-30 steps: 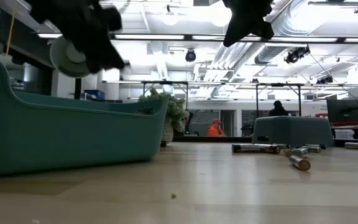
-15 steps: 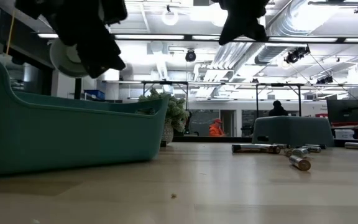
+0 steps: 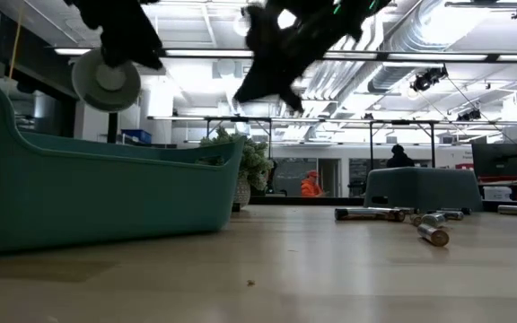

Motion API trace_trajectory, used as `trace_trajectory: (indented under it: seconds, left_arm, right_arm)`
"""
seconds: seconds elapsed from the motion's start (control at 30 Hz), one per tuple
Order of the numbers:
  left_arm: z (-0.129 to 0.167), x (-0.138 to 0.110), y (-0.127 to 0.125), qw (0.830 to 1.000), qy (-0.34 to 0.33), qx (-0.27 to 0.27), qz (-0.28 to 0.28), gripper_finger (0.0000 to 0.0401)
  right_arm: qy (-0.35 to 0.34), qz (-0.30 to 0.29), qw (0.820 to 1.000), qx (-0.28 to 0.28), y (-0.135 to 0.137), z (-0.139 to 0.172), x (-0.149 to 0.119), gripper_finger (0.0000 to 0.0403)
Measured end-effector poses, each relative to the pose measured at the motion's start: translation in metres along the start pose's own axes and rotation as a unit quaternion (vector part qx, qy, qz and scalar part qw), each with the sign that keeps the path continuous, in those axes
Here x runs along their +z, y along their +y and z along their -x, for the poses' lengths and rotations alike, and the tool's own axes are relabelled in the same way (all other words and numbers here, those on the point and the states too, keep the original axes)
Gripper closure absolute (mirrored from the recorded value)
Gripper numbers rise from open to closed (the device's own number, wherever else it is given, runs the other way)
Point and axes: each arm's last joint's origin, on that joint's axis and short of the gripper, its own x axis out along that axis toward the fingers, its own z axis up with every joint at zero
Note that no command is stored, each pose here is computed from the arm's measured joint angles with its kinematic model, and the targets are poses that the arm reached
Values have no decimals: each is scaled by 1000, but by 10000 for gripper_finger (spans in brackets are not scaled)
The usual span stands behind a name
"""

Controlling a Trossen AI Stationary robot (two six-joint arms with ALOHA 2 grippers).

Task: Sort batteries
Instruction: Put the black battery into the green bin

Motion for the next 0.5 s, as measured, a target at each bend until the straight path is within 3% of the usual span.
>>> trace_trajectory:
  seconds: [0.13, 0.23, 0.37, 0.5]
  left_arm:
    - [25, 3, 8, 996, -65, 39, 46, 234]
    - [36, 4, 11, 991, -98, 55, 70, 234]
    - [39, 5, 13, 987, -118, 70, 85, 234]
    - [34, 5, 12, 987, -112, 78, 84, 234]
  right_arm:
    - [-14, -16, 1000, -18, -28, -44, -5, 403]
    - [-23, -42, 997, -63, -51, -65, -11, 403]
    - [-32, -63, 988, -137, -77, -75, -14, 403]
    - [-58, -72, 981, -171, -96, -71, -6, 403]
